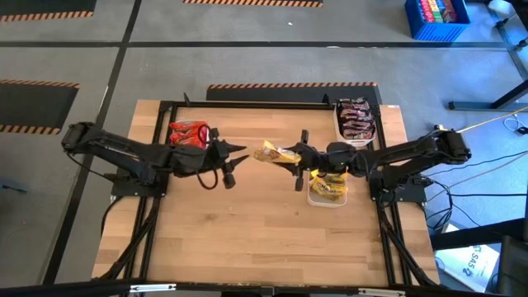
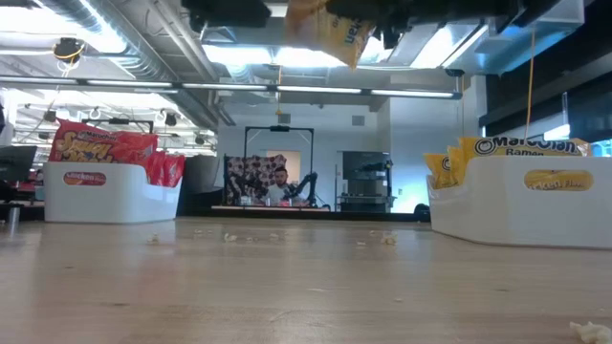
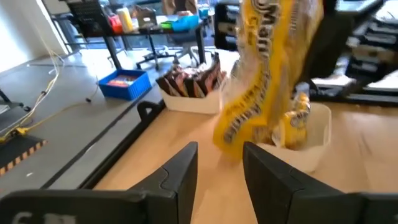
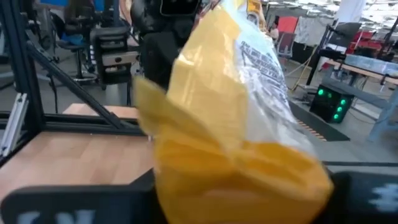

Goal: Sort Maruchan noodles
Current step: Put the yellow noodle into the bottom white bin

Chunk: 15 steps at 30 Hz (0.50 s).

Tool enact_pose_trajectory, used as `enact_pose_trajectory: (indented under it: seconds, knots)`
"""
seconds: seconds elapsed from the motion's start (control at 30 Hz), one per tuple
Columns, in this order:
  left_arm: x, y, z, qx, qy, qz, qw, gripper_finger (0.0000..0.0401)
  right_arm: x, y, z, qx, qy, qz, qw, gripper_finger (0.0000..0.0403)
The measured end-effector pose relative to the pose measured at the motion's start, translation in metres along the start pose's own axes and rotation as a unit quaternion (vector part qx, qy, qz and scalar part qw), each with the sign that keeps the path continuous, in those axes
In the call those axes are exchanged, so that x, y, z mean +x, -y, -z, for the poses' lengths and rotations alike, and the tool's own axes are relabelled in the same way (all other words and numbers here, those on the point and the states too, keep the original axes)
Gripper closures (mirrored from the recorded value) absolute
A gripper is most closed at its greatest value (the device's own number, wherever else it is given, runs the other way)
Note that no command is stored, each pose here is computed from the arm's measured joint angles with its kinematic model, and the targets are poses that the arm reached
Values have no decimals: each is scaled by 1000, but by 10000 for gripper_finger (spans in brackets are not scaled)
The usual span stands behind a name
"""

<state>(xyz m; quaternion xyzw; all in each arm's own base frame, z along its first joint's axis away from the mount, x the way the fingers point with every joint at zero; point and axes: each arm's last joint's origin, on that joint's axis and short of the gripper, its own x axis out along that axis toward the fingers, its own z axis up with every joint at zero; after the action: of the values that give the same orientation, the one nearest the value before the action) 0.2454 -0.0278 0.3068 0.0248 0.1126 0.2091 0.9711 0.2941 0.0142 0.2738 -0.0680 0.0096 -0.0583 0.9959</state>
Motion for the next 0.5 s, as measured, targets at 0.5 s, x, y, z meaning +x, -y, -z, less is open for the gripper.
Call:
enact_pose_trajectory:
  seconds: [0.5]
  knots:
    - [-7,3,18,-7,-86,30,996,218,-33,8,-12,-2,-77,-7,997,288]
